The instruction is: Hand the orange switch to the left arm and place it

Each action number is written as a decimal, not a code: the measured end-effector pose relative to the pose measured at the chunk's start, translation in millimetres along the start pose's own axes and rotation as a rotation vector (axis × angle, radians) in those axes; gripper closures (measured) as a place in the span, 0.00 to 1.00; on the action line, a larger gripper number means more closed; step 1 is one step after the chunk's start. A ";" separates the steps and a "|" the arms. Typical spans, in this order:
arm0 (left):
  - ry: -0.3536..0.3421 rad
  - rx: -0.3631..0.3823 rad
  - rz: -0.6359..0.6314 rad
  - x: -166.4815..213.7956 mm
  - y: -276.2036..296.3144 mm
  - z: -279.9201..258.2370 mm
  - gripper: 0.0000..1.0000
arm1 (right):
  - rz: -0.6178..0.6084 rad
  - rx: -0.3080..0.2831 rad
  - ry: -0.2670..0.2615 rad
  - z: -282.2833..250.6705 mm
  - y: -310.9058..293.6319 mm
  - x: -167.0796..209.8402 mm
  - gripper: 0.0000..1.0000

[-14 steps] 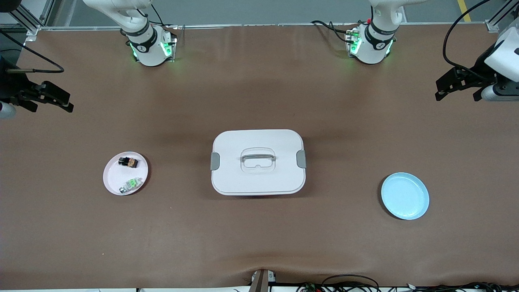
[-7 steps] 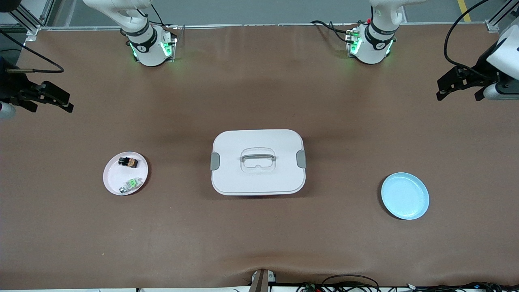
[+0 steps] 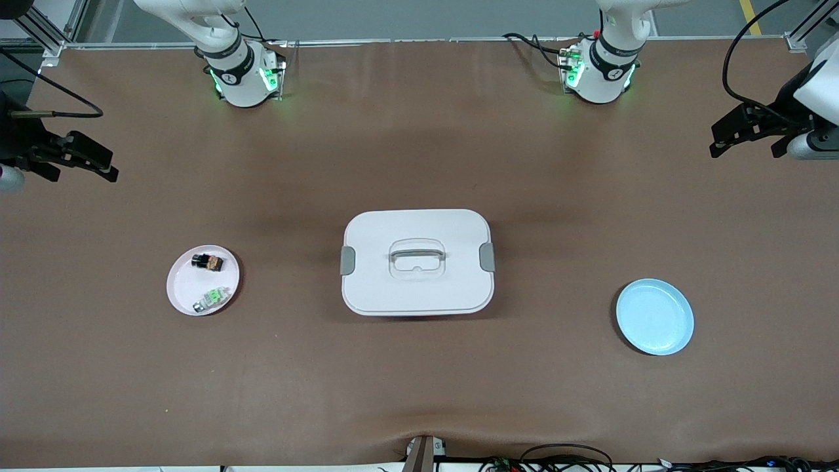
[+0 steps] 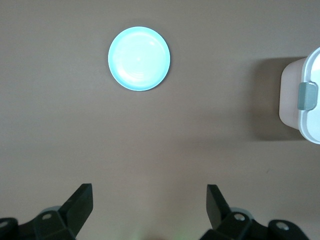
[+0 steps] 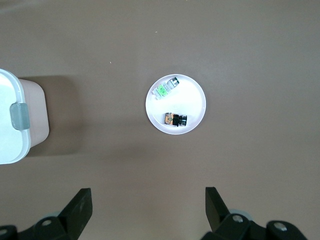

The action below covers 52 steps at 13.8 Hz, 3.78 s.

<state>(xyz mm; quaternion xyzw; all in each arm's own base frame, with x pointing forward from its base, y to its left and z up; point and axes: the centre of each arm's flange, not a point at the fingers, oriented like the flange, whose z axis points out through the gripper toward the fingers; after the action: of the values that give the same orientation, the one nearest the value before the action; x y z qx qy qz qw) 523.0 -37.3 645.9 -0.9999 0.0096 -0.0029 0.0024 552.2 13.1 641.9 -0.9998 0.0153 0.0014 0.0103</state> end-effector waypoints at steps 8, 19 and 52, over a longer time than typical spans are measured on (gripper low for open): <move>0.005 -0.014 0.001 21.3 -2.9 1.6 0.00 | 0.000 0.003 0.017 -7.3 -0.8 0.2 0.00; 0.001 -0.015 -0.005 22.5 -5.9 3.3 0.00 | 0.010 0.033 0.013 -7.2 -4.0 -0.3 0.00; -0.045 -0.011 -0.025 18.5 48.9 14.3 0.00 | 0.086 0.034 -0.074 238.8 32.9 72.1 0.00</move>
<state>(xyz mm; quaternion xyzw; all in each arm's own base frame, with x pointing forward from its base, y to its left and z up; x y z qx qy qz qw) 540.7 -86.5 631.5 -0.9998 -0.0031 0.0194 -0.0032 622.8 -17.1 402.2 -0.9972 0.0577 0.0383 0.0278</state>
